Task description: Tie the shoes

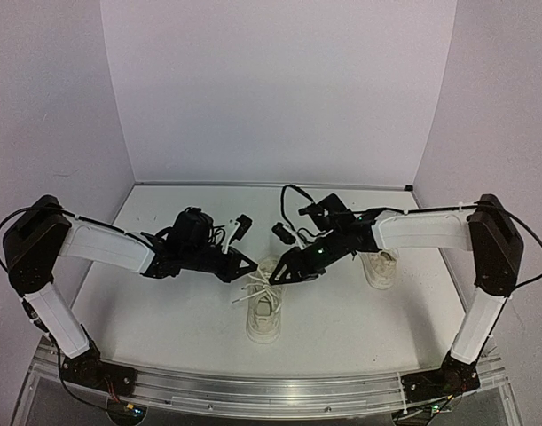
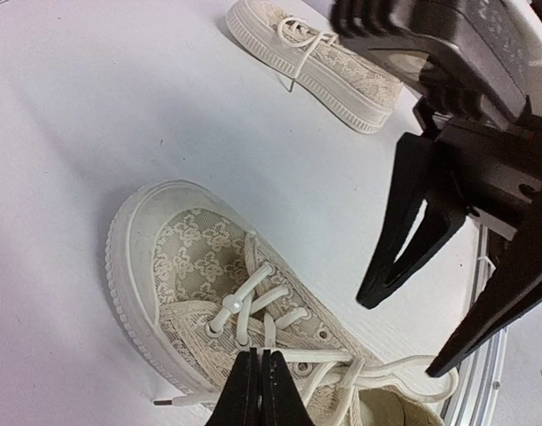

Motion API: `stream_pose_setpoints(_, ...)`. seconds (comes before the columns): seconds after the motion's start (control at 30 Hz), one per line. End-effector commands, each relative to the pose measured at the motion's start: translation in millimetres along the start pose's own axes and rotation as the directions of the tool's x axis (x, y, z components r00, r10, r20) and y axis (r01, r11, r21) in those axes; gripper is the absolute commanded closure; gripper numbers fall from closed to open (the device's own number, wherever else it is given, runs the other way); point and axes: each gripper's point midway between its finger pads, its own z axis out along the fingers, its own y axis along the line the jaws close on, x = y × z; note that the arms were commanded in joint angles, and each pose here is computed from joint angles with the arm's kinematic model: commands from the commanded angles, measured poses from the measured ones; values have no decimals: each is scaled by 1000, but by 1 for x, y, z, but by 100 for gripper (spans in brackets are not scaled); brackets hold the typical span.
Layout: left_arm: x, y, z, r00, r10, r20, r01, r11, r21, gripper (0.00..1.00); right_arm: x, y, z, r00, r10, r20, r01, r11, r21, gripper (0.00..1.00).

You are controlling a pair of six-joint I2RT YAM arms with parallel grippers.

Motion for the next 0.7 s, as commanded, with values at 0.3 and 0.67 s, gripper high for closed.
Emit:
stream_pose_setpoints(0.3, -29, -5, -5, 995, 12, 94, -13, 1000, 11, 100, 28, 19, 5, 998, 58, -9, -57, 998, 36, 46)
stream_pose_setpoints(0.67, -31, -2, -12, 995, 29, 100, -27, 999, -28, 100, 48, -5, 12, 997, 61, -46, -53, 985, 161, 86)
